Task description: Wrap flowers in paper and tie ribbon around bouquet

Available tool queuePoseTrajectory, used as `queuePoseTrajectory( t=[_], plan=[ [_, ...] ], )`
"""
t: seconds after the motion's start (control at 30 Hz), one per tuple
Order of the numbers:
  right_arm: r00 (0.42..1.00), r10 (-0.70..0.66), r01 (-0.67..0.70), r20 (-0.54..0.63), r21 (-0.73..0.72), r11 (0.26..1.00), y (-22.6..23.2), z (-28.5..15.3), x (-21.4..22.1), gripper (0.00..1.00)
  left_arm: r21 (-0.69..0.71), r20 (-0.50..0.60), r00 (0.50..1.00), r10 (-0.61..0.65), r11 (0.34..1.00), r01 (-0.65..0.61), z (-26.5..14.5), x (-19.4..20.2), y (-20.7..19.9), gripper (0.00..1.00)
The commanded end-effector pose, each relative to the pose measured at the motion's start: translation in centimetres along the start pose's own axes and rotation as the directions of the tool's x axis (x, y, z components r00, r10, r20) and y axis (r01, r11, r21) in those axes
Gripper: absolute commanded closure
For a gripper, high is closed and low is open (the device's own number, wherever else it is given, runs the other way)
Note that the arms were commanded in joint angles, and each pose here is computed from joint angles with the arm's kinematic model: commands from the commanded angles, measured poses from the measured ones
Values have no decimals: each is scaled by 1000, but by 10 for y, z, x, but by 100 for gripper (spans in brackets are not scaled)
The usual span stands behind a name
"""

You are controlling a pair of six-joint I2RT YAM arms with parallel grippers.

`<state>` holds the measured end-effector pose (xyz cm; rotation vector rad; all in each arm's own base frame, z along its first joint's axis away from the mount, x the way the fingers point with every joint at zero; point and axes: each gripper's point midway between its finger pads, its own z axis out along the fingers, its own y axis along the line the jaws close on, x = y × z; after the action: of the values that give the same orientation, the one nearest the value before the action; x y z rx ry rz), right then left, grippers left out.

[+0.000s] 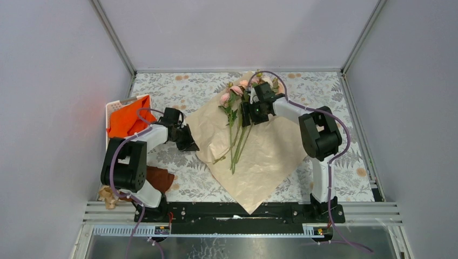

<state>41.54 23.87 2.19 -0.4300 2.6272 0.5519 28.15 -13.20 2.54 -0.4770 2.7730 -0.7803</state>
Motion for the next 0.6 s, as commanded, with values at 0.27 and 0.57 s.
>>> queuePoseTrajectory(
  t=[0.27, 0.57],
  plan=[
    [991, -116, 103, 70, 168, 980, 4, -124, 11, 17, 0, 77, 996, 39, 999, -39, -27, -2, -8, 100],
    [948, -238, 251, 210, -36, 967, 154, -73, 12, 59, 8, 110, 993, 34, 999, -35, -27, -2, -7, 100]
  ],
)
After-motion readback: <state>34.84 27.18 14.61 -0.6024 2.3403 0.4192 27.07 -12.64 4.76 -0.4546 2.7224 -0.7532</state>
